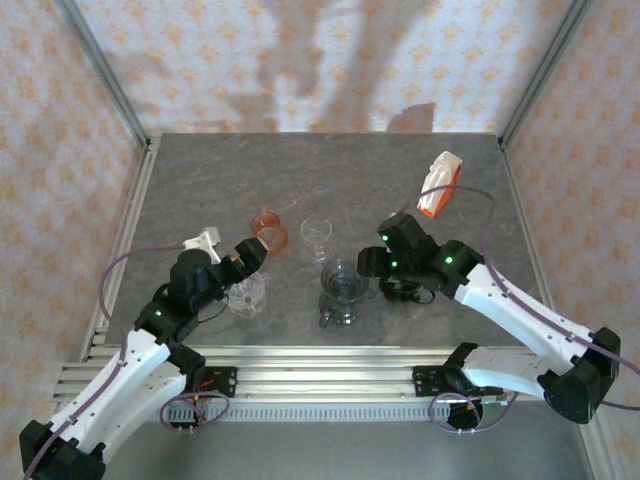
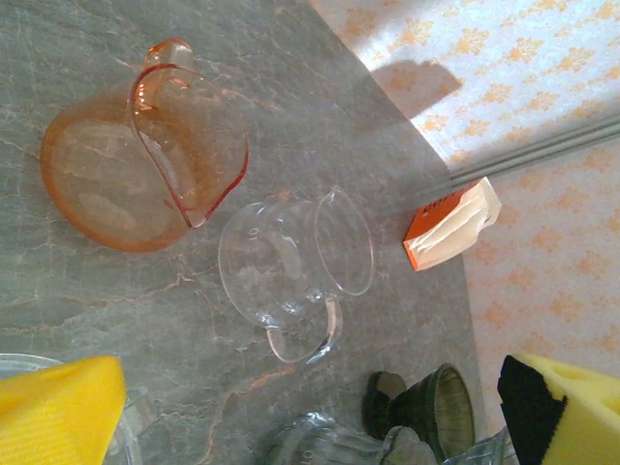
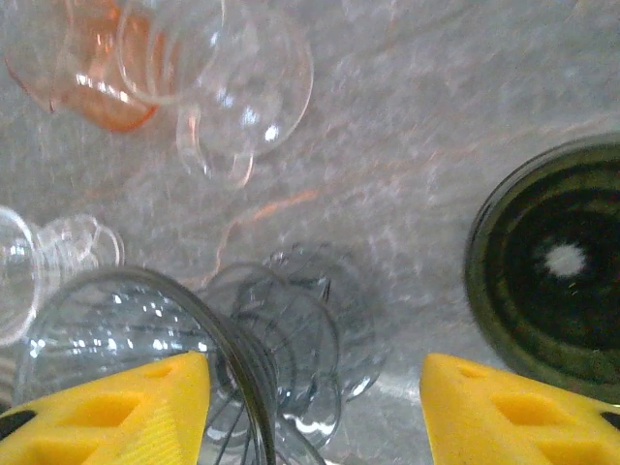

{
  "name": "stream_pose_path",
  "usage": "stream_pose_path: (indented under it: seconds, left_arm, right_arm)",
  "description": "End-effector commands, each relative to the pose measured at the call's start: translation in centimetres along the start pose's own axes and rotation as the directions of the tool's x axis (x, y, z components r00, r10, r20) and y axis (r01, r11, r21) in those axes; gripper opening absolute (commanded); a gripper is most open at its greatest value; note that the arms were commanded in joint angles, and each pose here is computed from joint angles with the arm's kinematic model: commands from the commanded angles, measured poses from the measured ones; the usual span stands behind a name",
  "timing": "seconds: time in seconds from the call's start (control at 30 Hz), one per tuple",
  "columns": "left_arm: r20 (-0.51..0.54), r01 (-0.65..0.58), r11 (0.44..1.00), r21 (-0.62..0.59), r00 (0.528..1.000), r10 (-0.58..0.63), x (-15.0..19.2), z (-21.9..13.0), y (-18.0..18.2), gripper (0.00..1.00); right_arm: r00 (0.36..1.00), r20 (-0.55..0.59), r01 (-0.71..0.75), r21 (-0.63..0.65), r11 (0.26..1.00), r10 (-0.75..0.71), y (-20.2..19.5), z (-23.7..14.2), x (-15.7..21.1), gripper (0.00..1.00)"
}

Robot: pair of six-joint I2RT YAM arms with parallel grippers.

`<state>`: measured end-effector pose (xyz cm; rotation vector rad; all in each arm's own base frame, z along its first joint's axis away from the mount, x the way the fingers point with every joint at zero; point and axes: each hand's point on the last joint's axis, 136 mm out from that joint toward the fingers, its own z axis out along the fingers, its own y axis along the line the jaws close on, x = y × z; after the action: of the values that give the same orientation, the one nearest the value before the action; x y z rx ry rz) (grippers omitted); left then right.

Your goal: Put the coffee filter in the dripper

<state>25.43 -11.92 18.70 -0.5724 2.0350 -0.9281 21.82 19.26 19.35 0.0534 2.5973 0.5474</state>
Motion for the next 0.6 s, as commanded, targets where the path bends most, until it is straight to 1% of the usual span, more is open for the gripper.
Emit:
stream_pose_path:
  seconds: [0.0, 0.13, 0.27, 0.37, 0.43, 0.57]
  left_arm:
    - [0.011, 0.013, 1.000, -0.023, 1.000, -0.013, -0.3, -0.1, 0.1, 0.99]
    - [-0.023, -0.013, 0.999, -0.034, 1.000, 0.012, 0.0, 0.1, -0.1, 1.00]
    - [-0.041, -0.012, 1.000, -0.011, 0.999, 0.011, 0.4, 0.3, -0.4, 0.96]
    - [-0.039, -0.007, 1.000, -0.014, 0.999, 0.007, 0.4, 0.3, -0.2, 0.90]
    - [-0.042, -0.009, 1.000, -0.013, 0.999, 0.009, 0.5, 0.2, -0.2, 0.90]
    - [-0.042, -0.013, 1.000, -0.018, 0.999, 0.012, 0.5, 0.2, -0.1, 0.89]
  right_arm:
    - [0.983, 0.186, -0.023, 0.083, 0.996, 0.008, -1.6, -3.1, -4.7, 0.60]
    - [0.961, 0.259, -0.125, 0.085, 0.989, 0.099, -3.9, -3.2, -9.0, 0.59]
    - [0.925, 0.338, -0.243, 0.176, 0.954, 0.173, -8.4, -2.4, -13.8, 0.58]
    - [0.897, 0.392, -0.322, 0.260, 0.911, 0.205, -12.3, -1.7, -16.8, 0.56]
    - [0.886, 0.412, -0.359, 0.316, 0.878, 0.214, -14.5, -1.0, -18.3, 0.54]
    - [0.874, 0.397, -0.433, 0.376, 0.819, 0.280, -18.3, 1.4, -20.3, 0.51]
